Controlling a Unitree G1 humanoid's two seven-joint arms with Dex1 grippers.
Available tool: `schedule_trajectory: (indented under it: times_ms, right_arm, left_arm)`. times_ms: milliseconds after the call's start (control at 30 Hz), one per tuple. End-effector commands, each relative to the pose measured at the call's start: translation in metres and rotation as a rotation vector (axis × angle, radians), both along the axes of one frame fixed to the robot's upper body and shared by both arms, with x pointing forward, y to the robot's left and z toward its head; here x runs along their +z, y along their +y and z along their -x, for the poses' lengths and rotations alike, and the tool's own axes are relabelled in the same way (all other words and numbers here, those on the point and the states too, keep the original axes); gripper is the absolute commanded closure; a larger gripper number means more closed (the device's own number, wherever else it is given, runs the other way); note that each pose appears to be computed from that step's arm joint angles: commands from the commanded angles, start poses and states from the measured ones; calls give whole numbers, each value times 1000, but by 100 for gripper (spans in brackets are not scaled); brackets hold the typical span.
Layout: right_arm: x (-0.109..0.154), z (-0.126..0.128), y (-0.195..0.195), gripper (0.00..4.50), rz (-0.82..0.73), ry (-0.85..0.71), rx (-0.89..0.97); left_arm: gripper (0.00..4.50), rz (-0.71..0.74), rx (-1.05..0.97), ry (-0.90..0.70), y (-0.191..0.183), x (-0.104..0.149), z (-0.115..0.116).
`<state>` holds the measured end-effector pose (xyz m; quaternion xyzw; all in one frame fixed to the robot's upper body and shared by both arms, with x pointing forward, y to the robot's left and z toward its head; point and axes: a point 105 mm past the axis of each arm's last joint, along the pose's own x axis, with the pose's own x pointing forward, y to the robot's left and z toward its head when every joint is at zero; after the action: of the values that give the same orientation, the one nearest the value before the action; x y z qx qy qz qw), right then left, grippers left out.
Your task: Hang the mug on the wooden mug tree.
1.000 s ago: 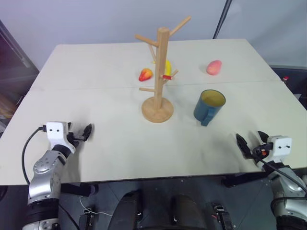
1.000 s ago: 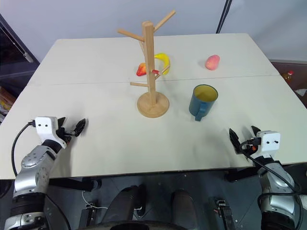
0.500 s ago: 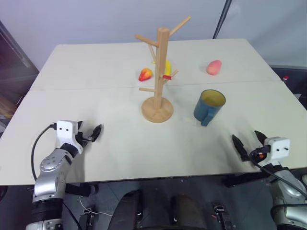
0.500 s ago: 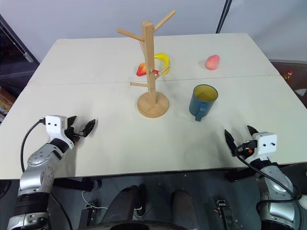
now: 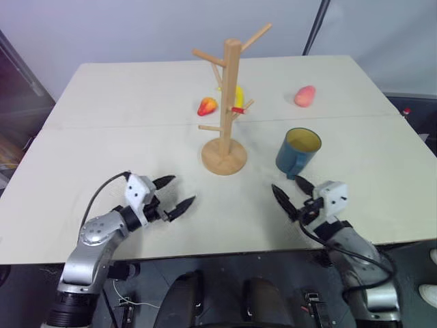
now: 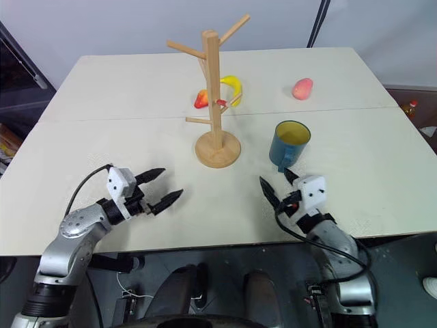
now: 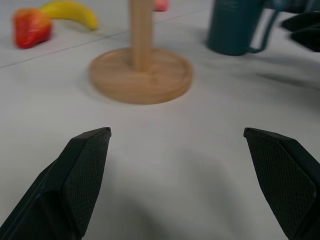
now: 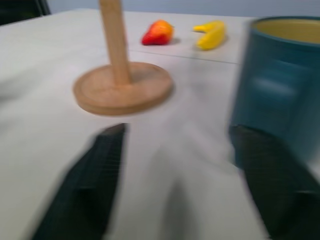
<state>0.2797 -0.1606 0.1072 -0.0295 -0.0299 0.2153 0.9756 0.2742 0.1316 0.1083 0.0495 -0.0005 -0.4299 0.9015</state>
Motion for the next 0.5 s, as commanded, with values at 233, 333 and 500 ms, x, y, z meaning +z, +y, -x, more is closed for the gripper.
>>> schedule_trajectory:
  times_ms: [233, 333, 500]
  right_arm:
    - [11, -15, 6, 447, 24, -49, -42]
    - [10, -20, 3, 447, 37, -50, -76]
    - [7, -24, -2, 447, 32, -43, -122]
  left_arm:
    - [0, 23, -189, -48, -36, 25, 19]
    - [0, 12, -242, -52, -43, 27, 25]
    - [0, 3, -341, -52, -54, 32, 36]
